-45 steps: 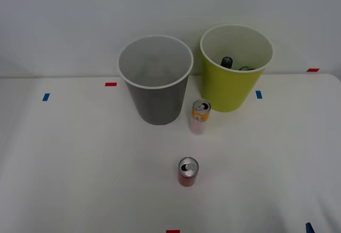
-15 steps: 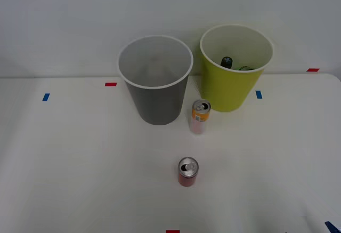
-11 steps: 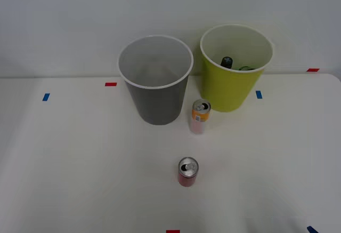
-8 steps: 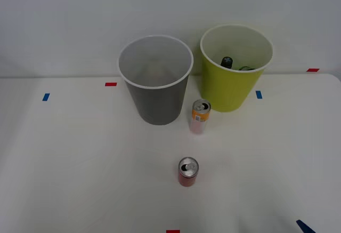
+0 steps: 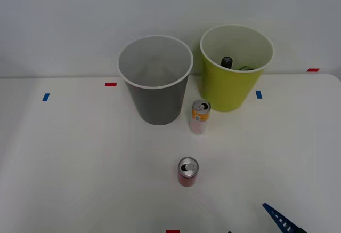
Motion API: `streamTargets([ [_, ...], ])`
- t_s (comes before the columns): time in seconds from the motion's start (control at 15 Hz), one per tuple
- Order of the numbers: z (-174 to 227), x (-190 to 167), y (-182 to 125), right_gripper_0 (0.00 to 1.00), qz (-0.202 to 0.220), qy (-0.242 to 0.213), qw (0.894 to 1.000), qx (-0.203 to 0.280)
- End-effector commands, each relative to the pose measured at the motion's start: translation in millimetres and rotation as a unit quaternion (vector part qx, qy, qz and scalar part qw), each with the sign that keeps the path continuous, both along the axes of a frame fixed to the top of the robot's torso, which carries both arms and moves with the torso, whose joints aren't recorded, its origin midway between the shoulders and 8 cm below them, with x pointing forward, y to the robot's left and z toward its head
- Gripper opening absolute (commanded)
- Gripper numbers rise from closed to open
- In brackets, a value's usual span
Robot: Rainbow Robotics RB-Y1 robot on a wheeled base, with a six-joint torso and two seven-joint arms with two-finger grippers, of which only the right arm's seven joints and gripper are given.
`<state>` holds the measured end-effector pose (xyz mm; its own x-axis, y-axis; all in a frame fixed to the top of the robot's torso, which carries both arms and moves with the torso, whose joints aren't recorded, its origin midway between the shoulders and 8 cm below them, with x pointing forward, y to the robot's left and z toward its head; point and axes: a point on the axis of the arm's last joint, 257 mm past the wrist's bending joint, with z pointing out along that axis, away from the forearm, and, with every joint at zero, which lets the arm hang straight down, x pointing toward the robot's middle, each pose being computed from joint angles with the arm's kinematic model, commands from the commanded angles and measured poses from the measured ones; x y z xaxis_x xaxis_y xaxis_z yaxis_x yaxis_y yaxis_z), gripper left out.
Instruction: Put cans in the gray bin, plastic bottles in the light green bin
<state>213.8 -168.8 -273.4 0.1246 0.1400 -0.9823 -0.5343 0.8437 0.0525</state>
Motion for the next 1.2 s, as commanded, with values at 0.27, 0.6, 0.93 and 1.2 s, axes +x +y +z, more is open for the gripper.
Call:
streamTargets([
  [0.27, 2.7, 42.7, 38.6, 1.0, 0.027, 0.003, 0.999, 0.022],
  [0.6, -6.1, 60.5, 60.8, 0.95, 0.085, -0.016, 0.996, 0.01],
  [0.93, 2.6, 71.0, 84.4, 0.95, 0.115, -0.048, 0.992, -0.007],
  [1.2, 5.4, 84.5, 98.5, 0.95, 0.111, -0.058, 0.992, -0.02],
])
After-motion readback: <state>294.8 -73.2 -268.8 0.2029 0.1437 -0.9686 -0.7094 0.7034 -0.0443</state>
